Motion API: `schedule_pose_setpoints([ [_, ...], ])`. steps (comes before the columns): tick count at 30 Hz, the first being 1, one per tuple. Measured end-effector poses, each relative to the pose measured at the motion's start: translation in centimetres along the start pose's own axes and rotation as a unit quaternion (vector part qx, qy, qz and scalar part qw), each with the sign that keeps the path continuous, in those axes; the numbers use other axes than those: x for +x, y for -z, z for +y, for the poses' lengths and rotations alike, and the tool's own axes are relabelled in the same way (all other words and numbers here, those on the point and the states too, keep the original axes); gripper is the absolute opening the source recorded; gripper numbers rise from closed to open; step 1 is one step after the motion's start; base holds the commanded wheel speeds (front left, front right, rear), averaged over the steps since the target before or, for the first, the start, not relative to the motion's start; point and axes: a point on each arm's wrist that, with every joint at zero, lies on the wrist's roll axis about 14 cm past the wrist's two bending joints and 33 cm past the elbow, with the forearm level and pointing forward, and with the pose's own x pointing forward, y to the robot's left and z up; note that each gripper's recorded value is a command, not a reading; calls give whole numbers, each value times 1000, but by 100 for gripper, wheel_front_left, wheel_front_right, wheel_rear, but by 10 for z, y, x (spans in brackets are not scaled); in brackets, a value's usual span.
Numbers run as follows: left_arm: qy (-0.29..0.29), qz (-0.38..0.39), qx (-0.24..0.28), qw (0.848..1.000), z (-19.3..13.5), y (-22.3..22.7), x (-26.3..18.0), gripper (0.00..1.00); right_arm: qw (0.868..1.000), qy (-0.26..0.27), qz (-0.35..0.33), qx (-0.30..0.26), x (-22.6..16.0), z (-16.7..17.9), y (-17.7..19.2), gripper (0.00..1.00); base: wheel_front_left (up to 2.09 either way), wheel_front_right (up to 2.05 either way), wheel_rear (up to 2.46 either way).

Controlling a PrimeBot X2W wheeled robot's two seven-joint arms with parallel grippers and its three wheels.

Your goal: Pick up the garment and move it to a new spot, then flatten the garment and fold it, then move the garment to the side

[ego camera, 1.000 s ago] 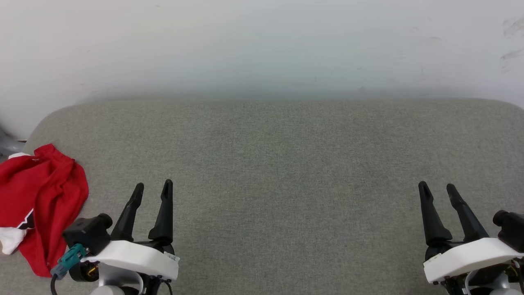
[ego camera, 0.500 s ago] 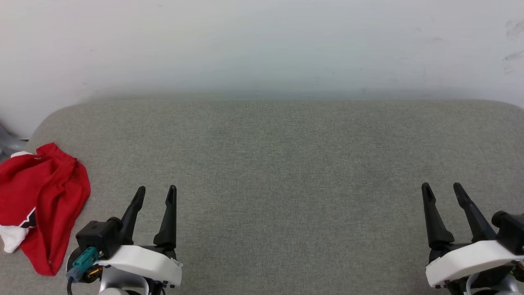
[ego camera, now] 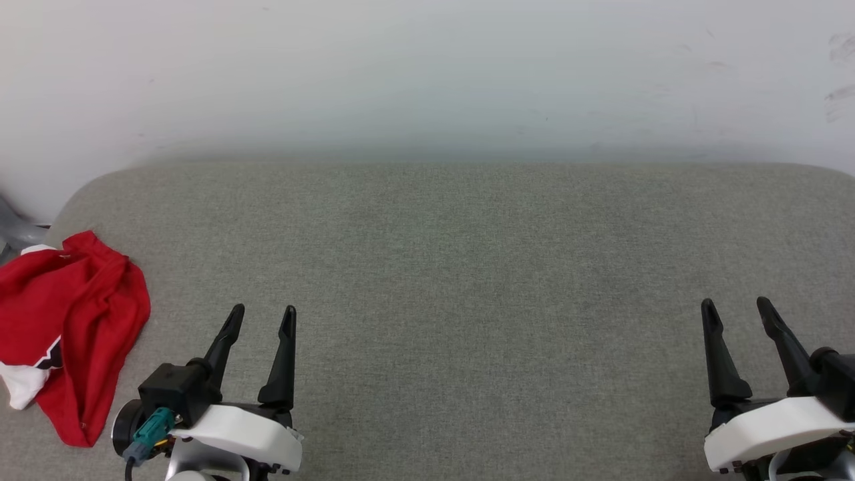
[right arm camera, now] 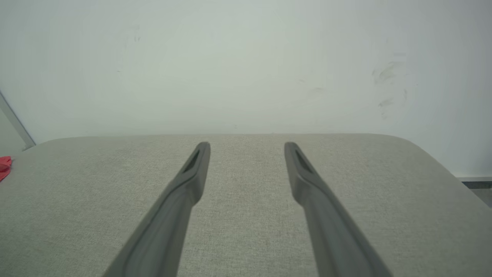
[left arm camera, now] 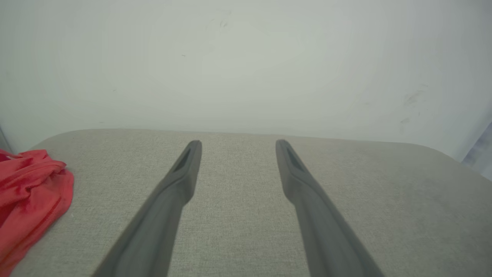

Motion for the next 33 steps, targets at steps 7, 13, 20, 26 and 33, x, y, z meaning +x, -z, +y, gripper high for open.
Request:
schedule_pose_setpoints([
  [7,0,-6,10,1000,1,-1,-1,100,1000,-1,-5,-21,1,1,-3,100,0,0,0],
  [13,-9,-12,21,1000,7,-4,-6,100,999,-7,-9,-38,4,5,-5,100,0,0,0],
  [20,-34,-25,38,998,22,-12,-18,100,998,-32,-11,-52,12,21,-3,100,0,0,0],
  [26,-71,-32,59,995,44,-19,-35,100,995,-70,-15,-65,22,47,-3,100,0,0,0],
  [33,-128,-39,72,988,75,-28,-63,100,990,-129,-15,-63,34,88,3,100,0,0,0],
])
